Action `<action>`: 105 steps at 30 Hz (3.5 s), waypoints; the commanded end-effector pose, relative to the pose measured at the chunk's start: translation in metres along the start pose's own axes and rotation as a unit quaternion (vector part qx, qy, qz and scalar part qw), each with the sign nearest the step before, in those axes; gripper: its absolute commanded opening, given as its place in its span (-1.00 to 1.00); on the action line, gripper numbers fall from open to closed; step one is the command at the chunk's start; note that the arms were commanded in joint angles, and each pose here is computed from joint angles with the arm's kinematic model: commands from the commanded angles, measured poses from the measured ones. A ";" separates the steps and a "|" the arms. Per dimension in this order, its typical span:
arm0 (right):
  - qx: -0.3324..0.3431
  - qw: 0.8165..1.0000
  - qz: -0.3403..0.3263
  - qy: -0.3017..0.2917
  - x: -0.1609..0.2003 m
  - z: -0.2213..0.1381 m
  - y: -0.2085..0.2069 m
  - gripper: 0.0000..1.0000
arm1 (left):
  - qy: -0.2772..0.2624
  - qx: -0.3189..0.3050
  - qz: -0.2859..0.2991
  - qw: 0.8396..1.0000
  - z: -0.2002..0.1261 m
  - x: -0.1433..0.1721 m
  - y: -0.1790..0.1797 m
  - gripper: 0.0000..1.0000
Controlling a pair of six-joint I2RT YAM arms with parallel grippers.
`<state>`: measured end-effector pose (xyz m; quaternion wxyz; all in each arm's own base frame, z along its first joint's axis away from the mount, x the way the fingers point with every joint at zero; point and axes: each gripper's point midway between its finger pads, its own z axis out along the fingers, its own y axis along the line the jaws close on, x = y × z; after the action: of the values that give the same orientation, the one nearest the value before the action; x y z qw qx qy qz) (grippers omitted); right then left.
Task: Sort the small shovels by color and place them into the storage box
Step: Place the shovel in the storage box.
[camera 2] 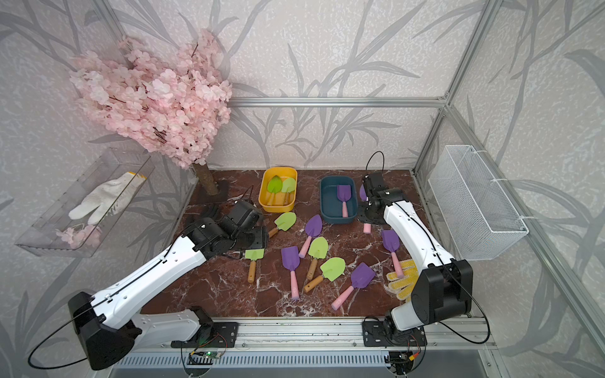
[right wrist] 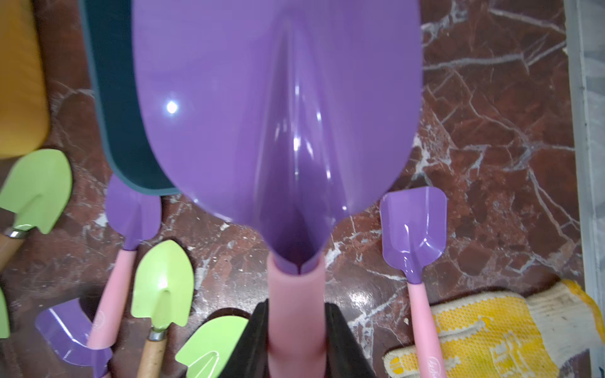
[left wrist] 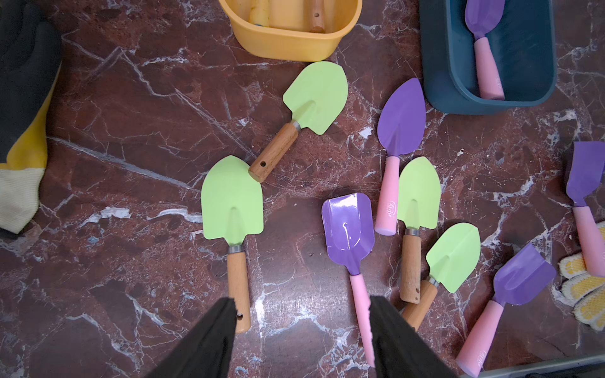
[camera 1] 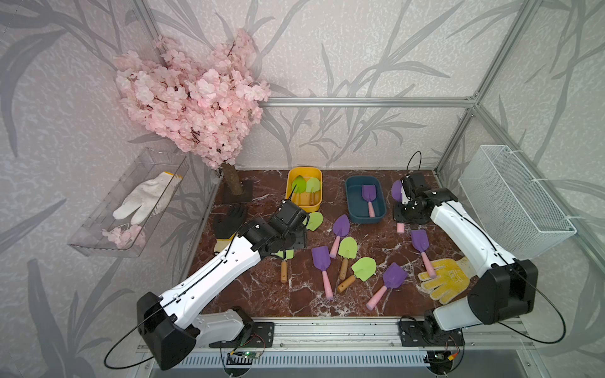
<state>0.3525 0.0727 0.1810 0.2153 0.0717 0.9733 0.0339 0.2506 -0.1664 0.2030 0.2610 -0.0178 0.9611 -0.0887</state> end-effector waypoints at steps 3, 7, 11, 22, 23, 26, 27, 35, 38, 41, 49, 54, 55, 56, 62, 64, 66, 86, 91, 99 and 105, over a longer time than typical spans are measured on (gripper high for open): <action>-0.032 0.999 -0.011 0.018 -0.014 0.004 0.026 -0.62 | -0.014 0.001 -0.002 1.000 -0.006 -0.004 0.000 0.36; -0.037 0.999 -0.016 0.023 -0.025 0.016 0.044 -0.62 | -0.014 0.001 0.000 1.000 -0.006 -0.004 0.000 0.36; -0.040 0.998 -0.024 0.036 -0.036 0.036 0.062 -0.62 | -0.014 0.001 0.000 1.000 -0.006 -0.004 0.000 0.36; -0.040 0.996 -0.035 0.066 -0.063 0.085 0.092 -0.62 | -0.015 0.002 0.004 1.000 -0.006 -0.006 -0.001 0.37; -0.040 0.996 -0.036 0.068 -0.064 0.089 0.094 -0.62 | -0.013 0.002 0.004 1.000 -0.005 -0.005 -0.001 0.36; -0.038 0.996 -0.039 0.072 -0.067 0.099 0.100 -0.62 | -0.011 0.004 0.002 1.000 -0.002 -0.004 -0.003 0.37; -0.039 0.996 -0.038 0.075 -0.067 0.102 0.101 -0.62 | -0.010 0.005 0.002 1.000 -0.001 -0.004 -0.003 0.36; -0.040 0.993 -0.045 0.101 -0.065 0.128 0.114 -0.62 | -0.008 0.000 0.004 1.000 0.001 -0.003 -0.002 0.37; -0.038 0.993 -0.048 0.106 -0.063 0.136 0.116 -0.62 | -0.009 -0.003 0.007 1.000 0.001 -0.003 -0.001 0.37; -0.033 0.991 -0.048 0.116 -0.059 0.146 0.115 -0.62 | -0.011 -0.006 0.007 1.000 0.001 -0.004 0.000 0.37; -0.030 0.990 -0.044 0.130 -0.051 0.163 0.114 -0.62 | -0.008 -0.009 0.008 1.000 0.003 -0.003 0.001 0.37; -0.032 0.989 -0.041 0.136 -0.048 0.171 0.116 -0.62 | -0.007 -0.011 0.005 1.000 0.005 -0.001 0.002 0.38; -0.032 0.989 -0.041 0.139 -0.046 0.174 0.116 -0.62 | -0.006 -0.011 0.006 1.000 0.006 0.000 0.002 0.38; -0.031 0.989 -0.041 0.140 -0.046 0.177 0.116 -0.62 | -0.005 -0.010 0.005 1.000 0.006 0.000 0.002 0.38; -0.029 0.988 -0.041 0.145 -0.046 0.187 0.116 -0.62 | -0.003 -0.015 0.006 1.000 0.008 0.002 0.004 0.38; -0.028 0.988 -0.040 0.147 -0.045 0.191 0.117 -0.62 | -0.002 -0.015 0.006 1.000 0.008 0.003 0.005 0.38; -0.027 0.988 -0.040 0.148 -0.045 0.193 0.117 -0.62 | -0.001 -0.018 0.005 1.000 0.009 0.004 0.006 0.38; -0.030 0.986 -0.039 0.156 -0.045 0.207 0.120 -0.60 | 0.003 -0.017 0.009 1.000 0.015 0.003 0.003 0.38; -0.029 0.986 -0.039 0.162 -0.042 0.209 0.120 -0.59 | 0.004 -0.017 0.011 1.000 0.016 0.003 0.002 0.38; -0.027 0.985 -0.040 0.163 -0.041 0.210 0.119 -0.56 | 0.004 -0.016 0.012 1.000 0.016 0.002 0.001 0.38; -0.023 0.985 -0.040 0.165 -0.040 0.212 0.116 -0.52 | 0.003 -0.017 0.012 1.000 0.016 0.002 0.001 0.38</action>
<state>0.4940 0.1916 0.0242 0.0645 0.0206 0.9954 0.0674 0.2554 -0.1669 0.1875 0.2545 -0.0162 0.9643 -0.0717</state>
